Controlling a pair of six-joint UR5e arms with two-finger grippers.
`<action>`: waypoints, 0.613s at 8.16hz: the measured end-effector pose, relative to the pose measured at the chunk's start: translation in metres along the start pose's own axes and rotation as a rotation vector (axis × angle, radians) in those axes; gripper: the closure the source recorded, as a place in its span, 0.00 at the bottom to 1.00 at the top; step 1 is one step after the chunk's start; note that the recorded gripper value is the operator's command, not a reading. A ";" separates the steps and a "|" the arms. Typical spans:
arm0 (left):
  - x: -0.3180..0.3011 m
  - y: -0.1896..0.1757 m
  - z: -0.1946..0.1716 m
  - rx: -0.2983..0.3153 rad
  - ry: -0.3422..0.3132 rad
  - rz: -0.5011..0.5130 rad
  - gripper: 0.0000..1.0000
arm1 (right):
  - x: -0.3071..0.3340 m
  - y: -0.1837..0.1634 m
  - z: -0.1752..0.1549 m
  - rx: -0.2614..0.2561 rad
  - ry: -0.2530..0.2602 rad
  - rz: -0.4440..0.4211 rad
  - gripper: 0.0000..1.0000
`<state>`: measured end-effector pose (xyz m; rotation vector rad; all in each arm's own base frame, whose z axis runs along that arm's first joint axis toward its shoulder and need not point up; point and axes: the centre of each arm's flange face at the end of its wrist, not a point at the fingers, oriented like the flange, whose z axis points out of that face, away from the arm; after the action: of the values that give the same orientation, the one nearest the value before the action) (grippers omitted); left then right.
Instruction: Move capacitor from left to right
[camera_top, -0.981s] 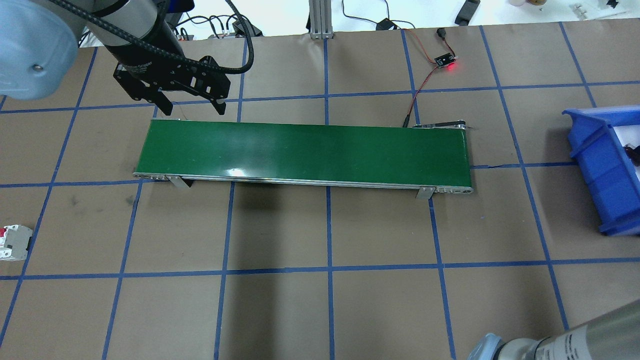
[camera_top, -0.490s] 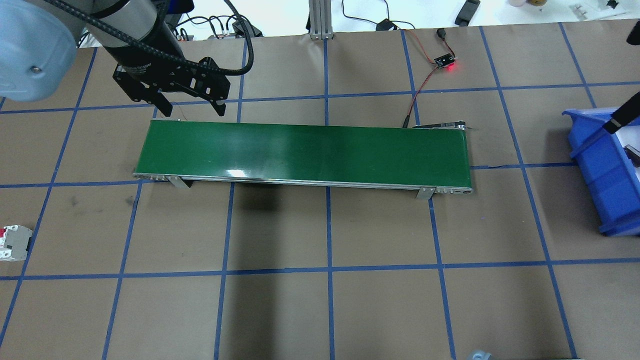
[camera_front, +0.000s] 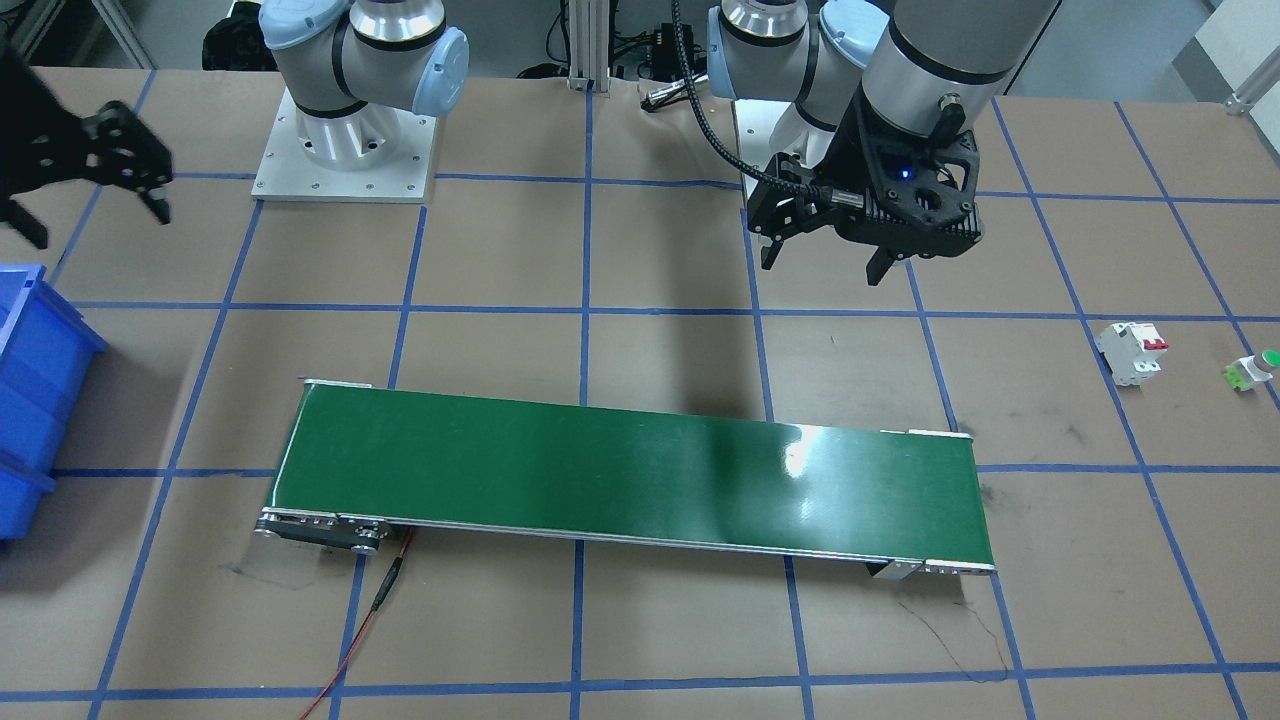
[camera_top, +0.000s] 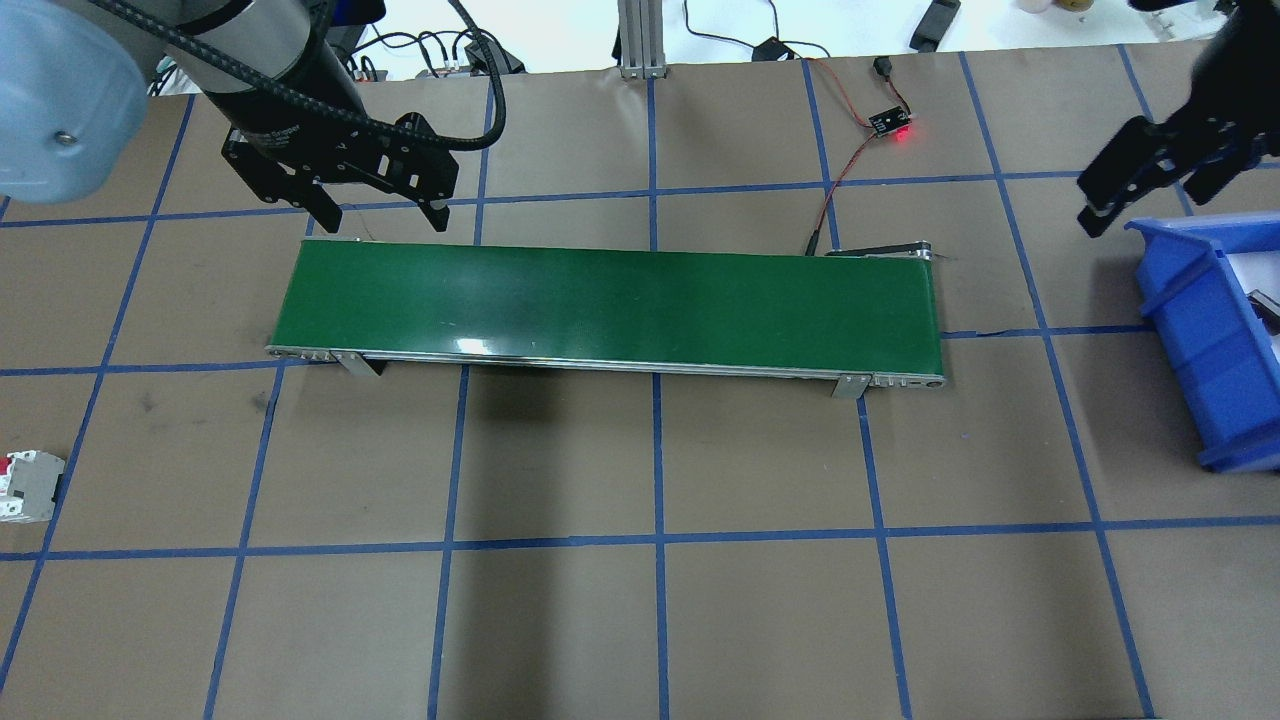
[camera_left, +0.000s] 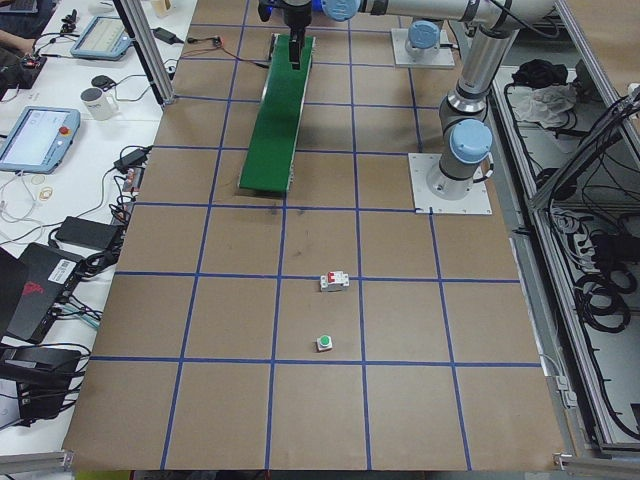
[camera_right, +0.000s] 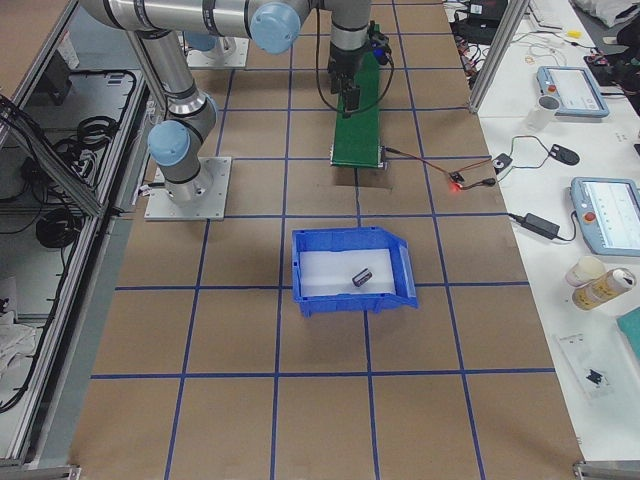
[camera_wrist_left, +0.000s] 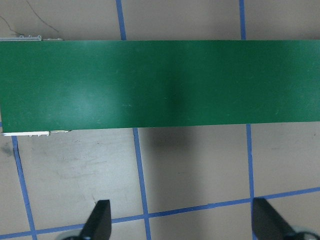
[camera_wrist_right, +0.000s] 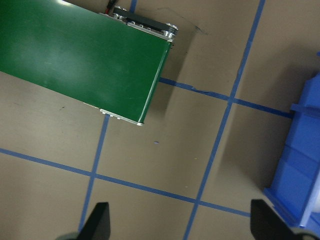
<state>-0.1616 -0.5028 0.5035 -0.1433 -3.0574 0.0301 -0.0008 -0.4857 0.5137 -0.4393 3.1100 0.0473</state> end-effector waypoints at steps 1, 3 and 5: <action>0.000 0.000 0.000 0.000 -0.001 0.000 0.00 | -0.040 -0.008 -0.007 0.000 0.012 0.028 0.00; 0.000 0.000 0.000 0.000 -0.001 0.000 0.00 | -0.110 -0.017 -0.011 0.004 0.031 0.072 0.00; 0.000 0.000 0.000 0.000 -0.001 0.000 0.00 | -0.154 -0.023 -0.010 0.022 0.029 0.112 0.00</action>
<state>-0.1615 -0.5027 0.5034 -0.1437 -3.0582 0.0298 0.1534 -0.4658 0.5242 -0.2681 3.1572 0.0068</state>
